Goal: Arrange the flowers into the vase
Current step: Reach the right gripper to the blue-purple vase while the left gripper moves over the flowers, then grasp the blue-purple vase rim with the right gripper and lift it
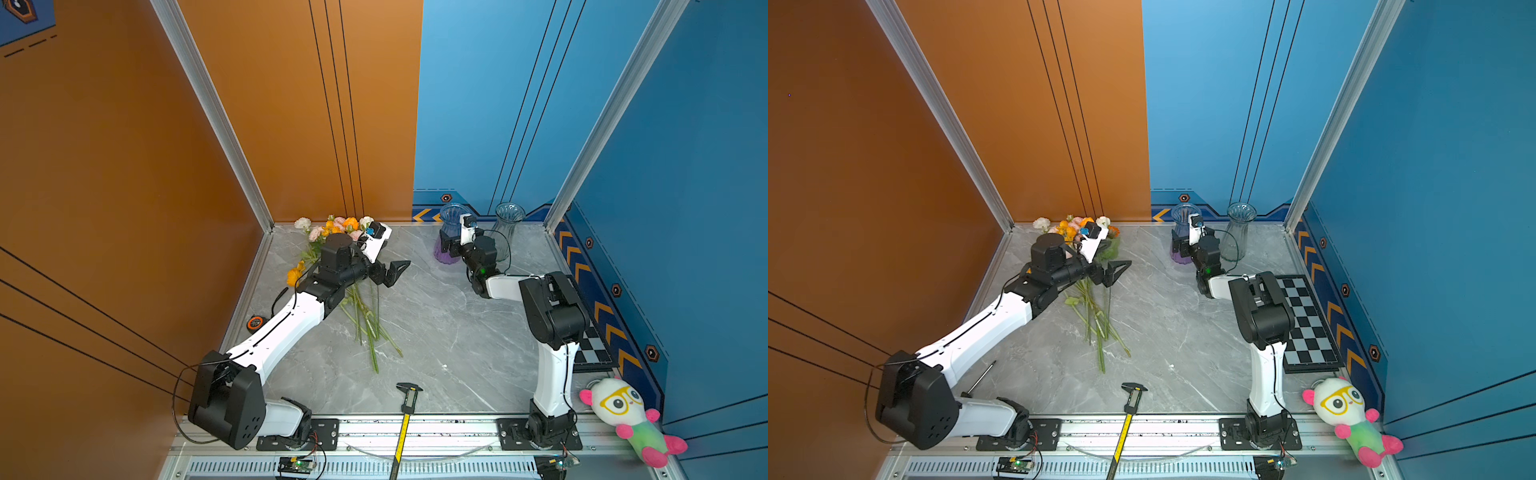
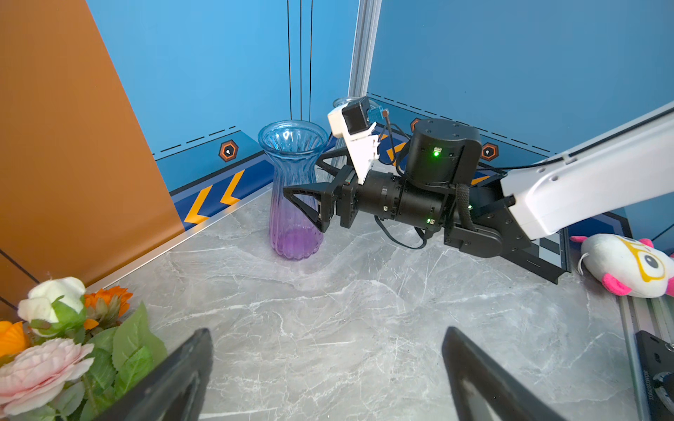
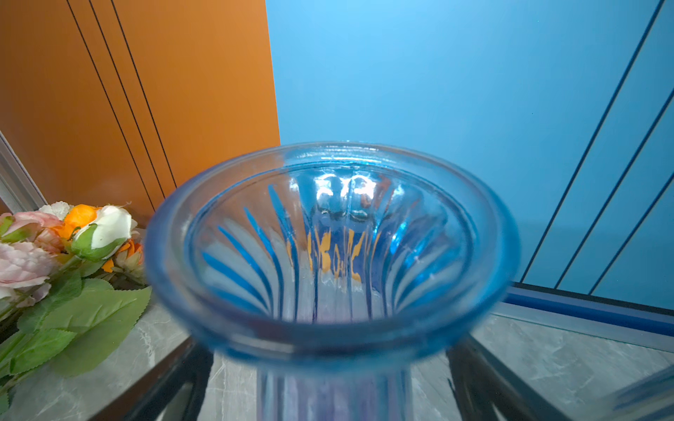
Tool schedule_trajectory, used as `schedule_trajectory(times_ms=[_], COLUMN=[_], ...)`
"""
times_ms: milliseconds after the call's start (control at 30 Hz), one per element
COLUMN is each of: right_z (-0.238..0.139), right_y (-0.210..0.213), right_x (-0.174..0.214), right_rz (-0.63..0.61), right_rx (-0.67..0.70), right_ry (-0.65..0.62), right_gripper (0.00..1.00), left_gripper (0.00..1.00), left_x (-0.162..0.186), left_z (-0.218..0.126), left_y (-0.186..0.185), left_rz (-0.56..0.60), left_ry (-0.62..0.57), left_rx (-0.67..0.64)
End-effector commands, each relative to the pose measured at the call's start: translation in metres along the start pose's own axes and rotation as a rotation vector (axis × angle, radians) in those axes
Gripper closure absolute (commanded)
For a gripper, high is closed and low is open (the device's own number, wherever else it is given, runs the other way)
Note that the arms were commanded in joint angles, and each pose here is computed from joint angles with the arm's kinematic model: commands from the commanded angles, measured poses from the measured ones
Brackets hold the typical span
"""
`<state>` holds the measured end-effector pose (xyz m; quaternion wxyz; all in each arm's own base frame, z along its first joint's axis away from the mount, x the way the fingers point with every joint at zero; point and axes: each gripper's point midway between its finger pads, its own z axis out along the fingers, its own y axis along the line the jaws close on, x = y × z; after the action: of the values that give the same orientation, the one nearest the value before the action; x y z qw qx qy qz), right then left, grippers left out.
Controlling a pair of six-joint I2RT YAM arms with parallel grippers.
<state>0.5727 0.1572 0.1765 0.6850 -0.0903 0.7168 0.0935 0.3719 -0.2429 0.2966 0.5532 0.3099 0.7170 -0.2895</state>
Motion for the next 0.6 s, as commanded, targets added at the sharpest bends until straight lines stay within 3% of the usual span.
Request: schedule_trajectory(times_ms=[0, 567], right_z=[0.008, 0.025], right_y=[-0.003, -0.010], right_x=[-0.006, -0.007], right_rz=[-0.001, 0.045], right_rx=[-0.006, -0.014], right_ry=[-0.058, -0.117], right_gripper=[0.00, 0.02], left_gripper=[0.02, 0.02], left_x=[-0.012, -0.008], left_z=[-0.007, -0.006], left_y=[-0.006, -0.002], left_rz=[0.014, 0.011], left_ry=[-0.038, -0.027], left_rx=[0.021, 0.011])
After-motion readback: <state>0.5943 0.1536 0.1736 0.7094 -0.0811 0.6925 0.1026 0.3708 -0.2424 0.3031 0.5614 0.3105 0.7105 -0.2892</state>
